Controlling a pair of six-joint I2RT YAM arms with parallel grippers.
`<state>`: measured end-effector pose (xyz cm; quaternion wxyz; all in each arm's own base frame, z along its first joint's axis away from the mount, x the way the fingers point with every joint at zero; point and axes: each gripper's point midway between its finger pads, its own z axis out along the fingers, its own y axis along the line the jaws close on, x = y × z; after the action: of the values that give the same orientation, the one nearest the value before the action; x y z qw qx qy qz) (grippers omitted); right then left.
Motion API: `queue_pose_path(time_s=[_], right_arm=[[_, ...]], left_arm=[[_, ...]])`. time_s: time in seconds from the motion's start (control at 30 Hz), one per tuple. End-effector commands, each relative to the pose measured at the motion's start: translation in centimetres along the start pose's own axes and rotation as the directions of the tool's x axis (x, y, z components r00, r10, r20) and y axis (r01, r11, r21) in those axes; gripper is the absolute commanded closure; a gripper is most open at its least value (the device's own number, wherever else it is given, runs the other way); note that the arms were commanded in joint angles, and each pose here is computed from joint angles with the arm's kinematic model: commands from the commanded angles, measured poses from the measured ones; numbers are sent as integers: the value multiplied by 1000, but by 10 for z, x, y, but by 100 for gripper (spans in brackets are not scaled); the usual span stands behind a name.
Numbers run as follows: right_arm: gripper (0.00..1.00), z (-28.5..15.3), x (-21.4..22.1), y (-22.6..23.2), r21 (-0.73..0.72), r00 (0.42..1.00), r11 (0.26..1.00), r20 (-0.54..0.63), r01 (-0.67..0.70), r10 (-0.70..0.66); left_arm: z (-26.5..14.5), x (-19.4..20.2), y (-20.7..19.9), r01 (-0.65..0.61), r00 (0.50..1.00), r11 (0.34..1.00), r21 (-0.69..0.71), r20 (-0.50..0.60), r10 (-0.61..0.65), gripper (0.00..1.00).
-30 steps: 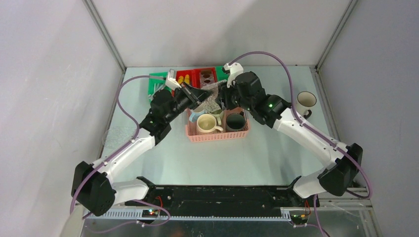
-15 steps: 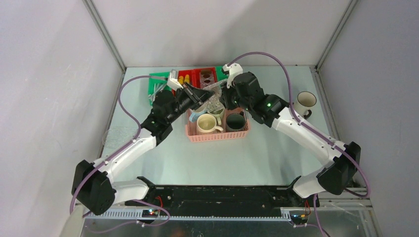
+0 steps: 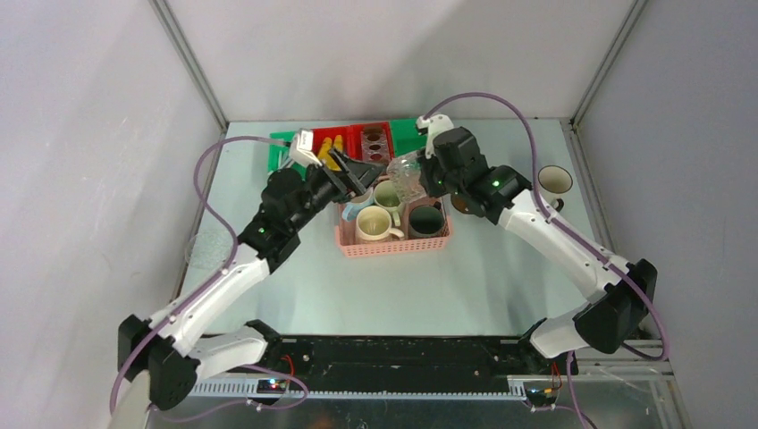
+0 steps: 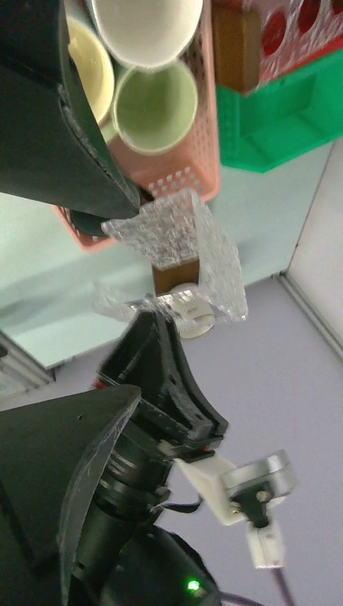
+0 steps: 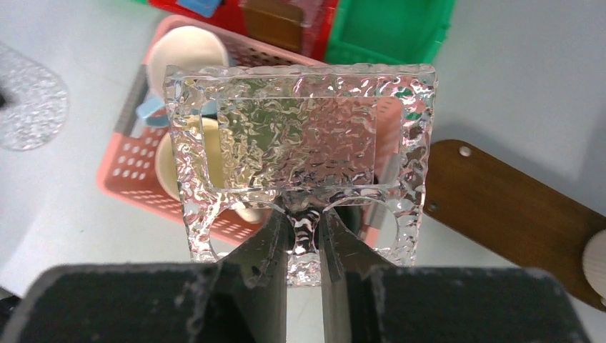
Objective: Prepare toiletry sets of a toothbrush and toothpaste on the tray
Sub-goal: Pick up the toothpaste holder from the storage box, then place the toothpaste holder on the tray.
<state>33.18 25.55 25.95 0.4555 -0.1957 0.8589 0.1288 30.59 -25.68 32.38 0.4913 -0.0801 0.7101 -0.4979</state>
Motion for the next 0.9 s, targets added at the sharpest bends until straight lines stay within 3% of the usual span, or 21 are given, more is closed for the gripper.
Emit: queue_pose_path(time_s=[0.0, 0.13, 0.4, 0.87], right_arm=[[100, -26, -26, -37, 77, 996, 996, 83, -36, 29], [100, -28, -13, -70, 138, 997, 988, 54, -67, 61], [100, -27, 21, -141, 291, 989, 948, -30, -127, 142], [100, 6, 86, -212, 430, 962, 896, -180, -111, 206]], left_arm=[[-30, -14, 5, -196, 980, 978, -71, 29, 198, 7], [-57, -20, 28, -331, 940, 924, -191, 15, 340, 1], [-108, -34, 72, -503, 844, 772, -388, -28, 536, 0], [-167, -46, 131, -557, 743, 548, -624, -79, 665, 0]])
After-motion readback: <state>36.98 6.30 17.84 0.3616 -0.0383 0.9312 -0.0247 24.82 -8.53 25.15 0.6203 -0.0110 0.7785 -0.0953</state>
